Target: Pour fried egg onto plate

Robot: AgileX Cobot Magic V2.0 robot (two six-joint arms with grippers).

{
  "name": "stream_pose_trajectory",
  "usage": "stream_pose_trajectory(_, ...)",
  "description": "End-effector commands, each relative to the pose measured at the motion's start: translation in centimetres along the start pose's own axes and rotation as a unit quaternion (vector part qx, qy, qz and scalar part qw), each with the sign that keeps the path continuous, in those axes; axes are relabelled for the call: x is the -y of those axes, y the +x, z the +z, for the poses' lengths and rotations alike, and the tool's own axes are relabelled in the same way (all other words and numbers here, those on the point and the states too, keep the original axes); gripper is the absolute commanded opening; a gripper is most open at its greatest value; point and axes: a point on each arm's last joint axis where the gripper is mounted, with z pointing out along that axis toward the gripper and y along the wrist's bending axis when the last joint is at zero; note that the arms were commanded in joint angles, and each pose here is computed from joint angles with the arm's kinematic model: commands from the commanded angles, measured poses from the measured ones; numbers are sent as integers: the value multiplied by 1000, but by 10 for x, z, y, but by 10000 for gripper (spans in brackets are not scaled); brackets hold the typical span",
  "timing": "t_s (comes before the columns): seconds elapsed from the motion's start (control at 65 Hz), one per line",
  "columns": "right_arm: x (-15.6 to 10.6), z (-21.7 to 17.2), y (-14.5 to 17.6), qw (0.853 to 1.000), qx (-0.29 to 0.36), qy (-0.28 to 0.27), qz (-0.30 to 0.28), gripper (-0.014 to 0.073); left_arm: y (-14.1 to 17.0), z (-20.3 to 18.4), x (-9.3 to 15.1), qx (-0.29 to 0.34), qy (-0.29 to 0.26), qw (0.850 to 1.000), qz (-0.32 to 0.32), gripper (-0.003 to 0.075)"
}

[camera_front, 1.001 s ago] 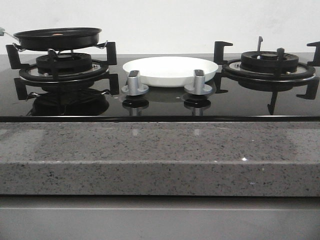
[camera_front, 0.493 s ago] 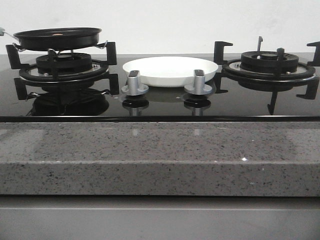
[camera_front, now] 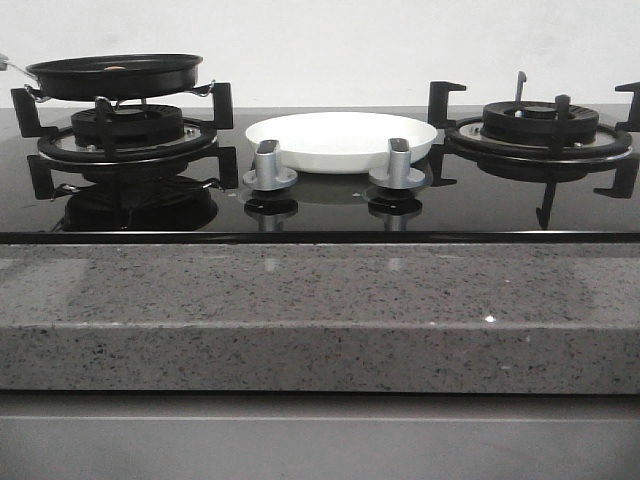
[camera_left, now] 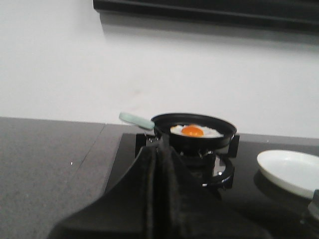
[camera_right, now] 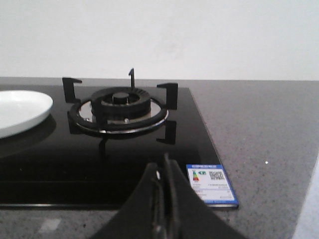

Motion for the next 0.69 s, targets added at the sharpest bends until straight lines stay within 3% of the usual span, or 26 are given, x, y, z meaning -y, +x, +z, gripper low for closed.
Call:
stream_pose_trajectory(0.0,-2,-12,-41,998,63,-1,-1,-70,-45,-3,4,48,8,999,-9,-19)
stream_pose_trajectory(0.354,-8,-29,-154,999,47,-9,-5,-70,-128,21,12,-66,0,998,-8,-19)
stream_pose_trajectory(0.477,-8,-16,-170,1000,23,-10,-4,-70,-141,34,13,-93,-3,996,-8,-19)
stream_pose_trajectory(0.677,-8,8,-168,1000,-18,-8,-3,-70,-136,49,13,-119,-5,993,-8,-19)
